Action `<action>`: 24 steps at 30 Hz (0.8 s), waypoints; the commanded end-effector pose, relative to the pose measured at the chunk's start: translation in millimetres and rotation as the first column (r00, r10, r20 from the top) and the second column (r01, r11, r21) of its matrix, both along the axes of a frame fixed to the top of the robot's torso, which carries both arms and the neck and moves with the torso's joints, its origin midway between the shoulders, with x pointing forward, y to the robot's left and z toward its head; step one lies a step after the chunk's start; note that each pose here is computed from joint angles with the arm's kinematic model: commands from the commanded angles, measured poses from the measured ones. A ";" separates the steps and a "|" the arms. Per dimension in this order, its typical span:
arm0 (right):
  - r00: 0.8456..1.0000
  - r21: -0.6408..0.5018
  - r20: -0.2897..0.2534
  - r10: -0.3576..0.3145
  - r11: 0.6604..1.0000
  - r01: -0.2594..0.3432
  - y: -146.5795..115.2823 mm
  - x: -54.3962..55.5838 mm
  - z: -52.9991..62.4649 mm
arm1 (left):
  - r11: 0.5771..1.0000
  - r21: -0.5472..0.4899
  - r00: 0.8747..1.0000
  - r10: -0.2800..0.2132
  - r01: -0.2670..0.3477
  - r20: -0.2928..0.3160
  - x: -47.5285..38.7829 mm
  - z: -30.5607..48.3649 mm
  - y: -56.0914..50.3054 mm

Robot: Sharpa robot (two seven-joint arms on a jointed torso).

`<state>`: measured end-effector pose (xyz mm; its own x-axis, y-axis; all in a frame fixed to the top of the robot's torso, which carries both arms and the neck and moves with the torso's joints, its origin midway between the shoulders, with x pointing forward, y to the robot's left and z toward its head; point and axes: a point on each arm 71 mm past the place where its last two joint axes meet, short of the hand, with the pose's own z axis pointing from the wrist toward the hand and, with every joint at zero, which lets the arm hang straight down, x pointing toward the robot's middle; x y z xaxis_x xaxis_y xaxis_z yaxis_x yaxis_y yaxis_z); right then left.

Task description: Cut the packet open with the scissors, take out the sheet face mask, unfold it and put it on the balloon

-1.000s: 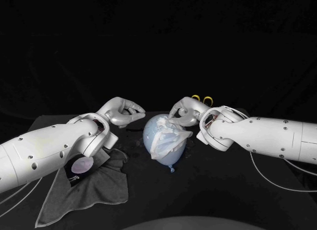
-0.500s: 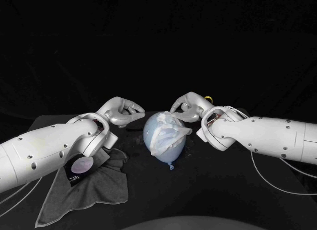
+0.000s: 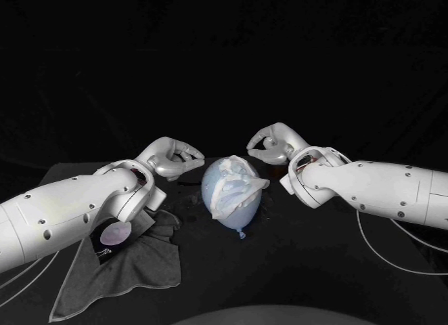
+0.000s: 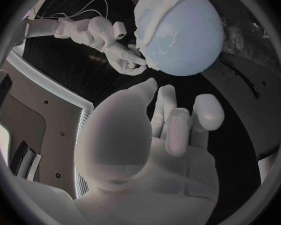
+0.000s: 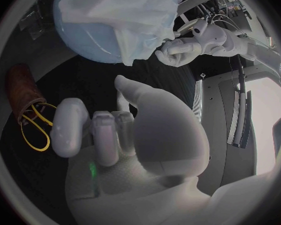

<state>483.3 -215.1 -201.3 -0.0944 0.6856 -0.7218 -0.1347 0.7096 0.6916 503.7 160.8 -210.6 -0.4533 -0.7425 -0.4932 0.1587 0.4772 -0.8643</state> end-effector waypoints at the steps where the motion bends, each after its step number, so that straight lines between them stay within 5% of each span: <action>1: 1.000 -0.020 0.019 0.020 1.000 -0.020 0.3 -0.5 1.8 | 1.000 -0.012 1.000 -0.009 0.009 0.001 -0.4 1.3 -2.0; 12: 0.976 -0.057 -0.160 0.146 0.986 -0.157 13.3 -9.9 -8.2 | 1.000 -0.012 1.000 -0.011 0.011 -0.001 -0.5 1.2 -1.8; 24: 0.968 -0.083 -0.203 0.145 0.983 -0.165 11.1 -9.5 -12.4 | 1.000 -0.012 1.000 -0.009 0.009 -0.001 -0.9 1.3 -0.2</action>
